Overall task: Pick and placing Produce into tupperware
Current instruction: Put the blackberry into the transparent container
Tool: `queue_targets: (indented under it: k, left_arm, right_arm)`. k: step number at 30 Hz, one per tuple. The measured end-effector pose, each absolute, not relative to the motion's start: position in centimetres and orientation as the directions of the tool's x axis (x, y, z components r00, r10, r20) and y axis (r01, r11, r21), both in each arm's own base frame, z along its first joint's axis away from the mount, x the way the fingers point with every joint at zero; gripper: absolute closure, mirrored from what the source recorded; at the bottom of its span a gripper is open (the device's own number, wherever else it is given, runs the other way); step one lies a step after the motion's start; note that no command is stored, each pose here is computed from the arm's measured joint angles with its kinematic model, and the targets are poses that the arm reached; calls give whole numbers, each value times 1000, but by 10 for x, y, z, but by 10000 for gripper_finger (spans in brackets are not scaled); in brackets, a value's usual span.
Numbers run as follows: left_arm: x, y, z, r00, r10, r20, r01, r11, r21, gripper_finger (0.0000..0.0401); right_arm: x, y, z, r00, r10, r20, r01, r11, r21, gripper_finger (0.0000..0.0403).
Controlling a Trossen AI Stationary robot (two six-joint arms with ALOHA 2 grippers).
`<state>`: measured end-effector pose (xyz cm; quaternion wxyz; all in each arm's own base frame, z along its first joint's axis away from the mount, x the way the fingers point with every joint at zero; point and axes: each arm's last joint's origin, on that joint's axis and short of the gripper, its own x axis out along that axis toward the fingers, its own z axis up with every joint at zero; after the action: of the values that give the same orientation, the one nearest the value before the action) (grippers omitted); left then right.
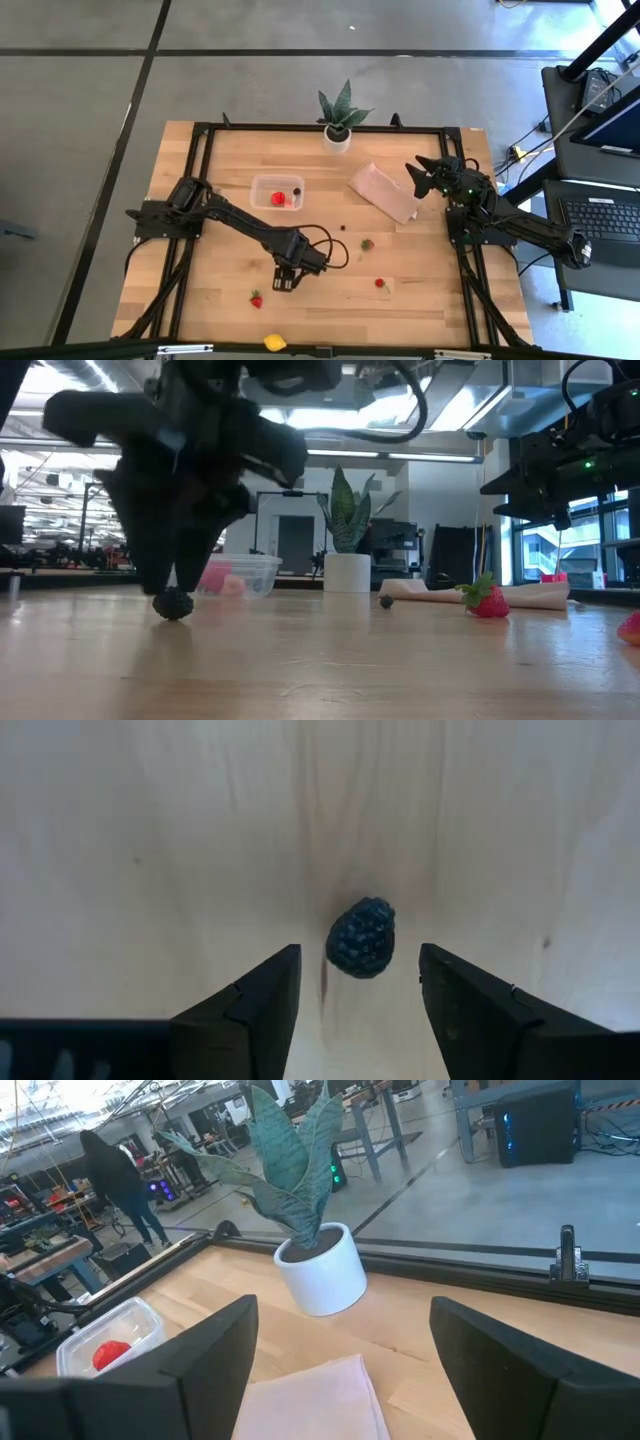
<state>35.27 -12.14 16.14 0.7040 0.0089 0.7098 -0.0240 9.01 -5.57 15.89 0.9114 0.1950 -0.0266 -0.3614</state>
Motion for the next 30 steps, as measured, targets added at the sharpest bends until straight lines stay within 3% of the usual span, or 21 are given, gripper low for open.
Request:
queue_targets:
  k: [12,27,30]
  left_arm:
    - [348,-121,145,12,-43,-999,54,998,-42,217]
    - [348,-119,145,6,-79,-997,44,996,-79,313]
    - [350,-114,148,0,-99,-995,26,995,-99,314]
  right_arm:
    - [90,-56,159,737,-669,-92,649,663,372,106]
    - [90,-56,159,737,-669,-92,649,663,374,106]
    - [90,-56,159,737,-670,-92,649,662,374,106]
